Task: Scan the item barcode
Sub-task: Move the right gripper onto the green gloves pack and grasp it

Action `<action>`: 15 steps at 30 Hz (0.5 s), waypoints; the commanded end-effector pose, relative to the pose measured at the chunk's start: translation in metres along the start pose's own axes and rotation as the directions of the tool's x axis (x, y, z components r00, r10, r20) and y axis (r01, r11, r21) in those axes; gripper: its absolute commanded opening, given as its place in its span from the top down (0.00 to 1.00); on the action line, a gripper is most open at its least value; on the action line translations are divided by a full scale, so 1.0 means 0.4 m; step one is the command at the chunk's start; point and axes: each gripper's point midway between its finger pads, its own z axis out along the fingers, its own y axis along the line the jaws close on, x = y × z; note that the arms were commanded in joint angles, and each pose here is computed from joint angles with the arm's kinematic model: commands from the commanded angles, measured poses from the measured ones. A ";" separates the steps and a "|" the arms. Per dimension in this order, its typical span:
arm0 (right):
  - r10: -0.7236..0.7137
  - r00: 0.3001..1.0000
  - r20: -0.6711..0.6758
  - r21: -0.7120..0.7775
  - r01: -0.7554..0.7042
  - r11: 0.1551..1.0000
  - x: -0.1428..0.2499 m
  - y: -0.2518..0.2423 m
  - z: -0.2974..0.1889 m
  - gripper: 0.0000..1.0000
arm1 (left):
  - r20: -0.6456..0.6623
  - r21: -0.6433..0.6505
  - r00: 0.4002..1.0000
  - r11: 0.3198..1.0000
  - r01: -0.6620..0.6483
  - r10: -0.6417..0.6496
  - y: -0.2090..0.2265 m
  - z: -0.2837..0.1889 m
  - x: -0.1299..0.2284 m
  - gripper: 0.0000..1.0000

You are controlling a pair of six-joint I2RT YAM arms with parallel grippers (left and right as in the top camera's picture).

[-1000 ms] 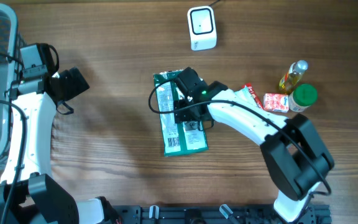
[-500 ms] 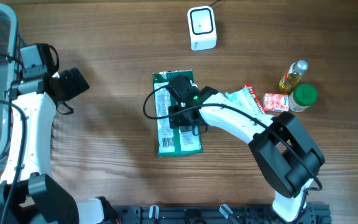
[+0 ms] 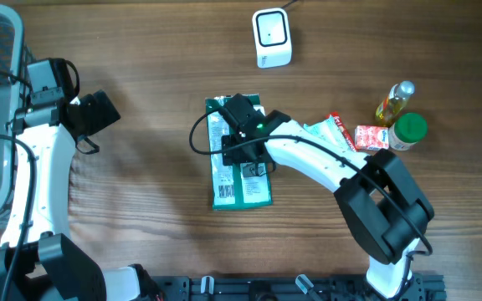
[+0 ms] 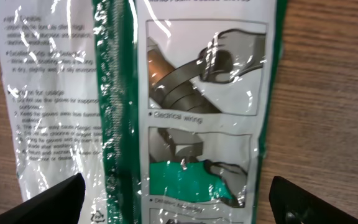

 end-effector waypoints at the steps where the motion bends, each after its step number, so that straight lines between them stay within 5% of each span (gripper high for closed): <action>1: -0.007 1.000 -0.010 0.029 0.007 1.000 0.019 0.010 0.024 0.05 | 0.019 0.001 1.000 1.000 -0.006 0.006 0.002 -0.011 -0.014 0.00; 10: 0.009 0.999 -0.036 0.106 -0.005 0.994 0.040 -0.026 0.047 0.05 | 0.019 0.001 1.000 1.000 -0.007 0.007 0.002 -0.011 -0.014 0.00; 15: 0.027 0.997 -0.072 0.130 -0.017 0.991 0.072 -0.046 0.056 0.18 | 0.019 0.001 1.000 1.000 -0.007 0.007 0.002 -0.011 -0.014 0.00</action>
